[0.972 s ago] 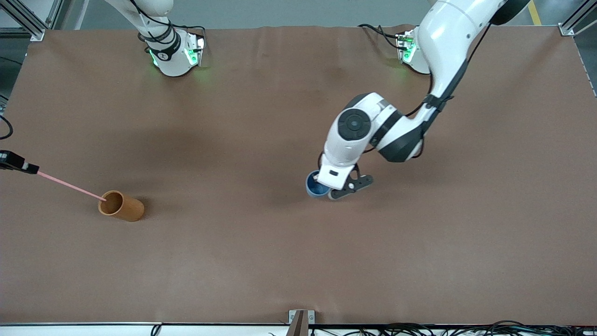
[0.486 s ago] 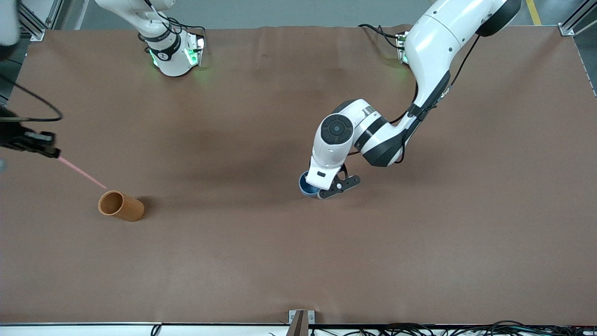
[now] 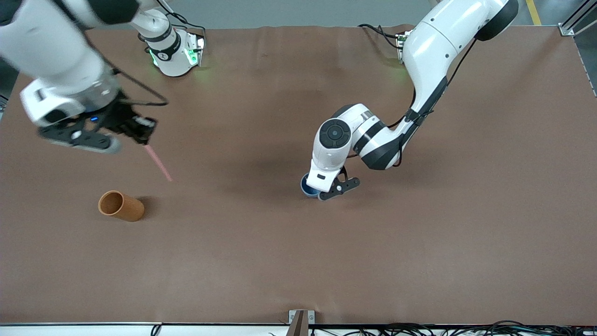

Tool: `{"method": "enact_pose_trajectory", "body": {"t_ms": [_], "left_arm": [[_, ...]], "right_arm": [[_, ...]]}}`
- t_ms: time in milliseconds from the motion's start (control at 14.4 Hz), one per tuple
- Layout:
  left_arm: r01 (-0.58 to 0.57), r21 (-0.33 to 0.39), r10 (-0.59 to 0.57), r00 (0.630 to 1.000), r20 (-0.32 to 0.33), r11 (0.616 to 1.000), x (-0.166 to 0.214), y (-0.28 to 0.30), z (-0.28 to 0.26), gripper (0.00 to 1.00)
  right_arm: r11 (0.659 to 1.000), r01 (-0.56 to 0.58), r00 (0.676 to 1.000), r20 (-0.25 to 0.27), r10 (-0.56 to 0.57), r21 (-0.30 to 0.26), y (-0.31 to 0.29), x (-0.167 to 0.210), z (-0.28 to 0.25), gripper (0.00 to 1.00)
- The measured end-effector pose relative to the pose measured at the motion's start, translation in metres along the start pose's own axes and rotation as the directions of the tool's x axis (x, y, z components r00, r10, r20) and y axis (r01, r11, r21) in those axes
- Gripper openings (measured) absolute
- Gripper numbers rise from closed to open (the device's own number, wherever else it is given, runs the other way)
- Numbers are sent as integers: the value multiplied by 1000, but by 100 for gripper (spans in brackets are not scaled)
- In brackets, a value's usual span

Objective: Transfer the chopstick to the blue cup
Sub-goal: 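Place the blue cup centrally with the left gripper while the right gripper lifts chopstick, then open the left gripper off the cup while the right gripper brings the chopstick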

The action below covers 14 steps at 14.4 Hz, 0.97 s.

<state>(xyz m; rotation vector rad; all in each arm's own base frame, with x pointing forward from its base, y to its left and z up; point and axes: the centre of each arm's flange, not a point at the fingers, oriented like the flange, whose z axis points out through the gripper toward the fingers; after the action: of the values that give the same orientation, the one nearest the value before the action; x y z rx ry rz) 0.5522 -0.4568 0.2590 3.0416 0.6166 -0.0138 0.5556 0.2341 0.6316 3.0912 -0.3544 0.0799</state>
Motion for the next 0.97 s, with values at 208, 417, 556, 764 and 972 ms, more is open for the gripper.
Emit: {"method": "enact_pose_trajectory", "body": {"t_ms": [208,417,556,764,972], "left_arm": [[6,-22,-6,1000,-20,1000,9,2,-17,50],[-45,-7,44,997,-70,999,41,-17,-93,79],[-109,7,109,991,-82,994,65,-48,-159,99],[-192,21,194,978,-81,981,105,-110,-233,100],[-297,22,298,953,-62,955,142,-174,-277,100]], "right_arm": [[999,-34,998,-43,36,41,-47,-31,-16,9],[995,-52,995,-81,59,89,-76,-38,-12,9],[990,-78,992,-93,89,118,-106,-46,2,9],[982,-84,989,-105,103,171,-164,-67,31,9],[976,-81,993,-67,97,204,-204,-78,52,9]]}}
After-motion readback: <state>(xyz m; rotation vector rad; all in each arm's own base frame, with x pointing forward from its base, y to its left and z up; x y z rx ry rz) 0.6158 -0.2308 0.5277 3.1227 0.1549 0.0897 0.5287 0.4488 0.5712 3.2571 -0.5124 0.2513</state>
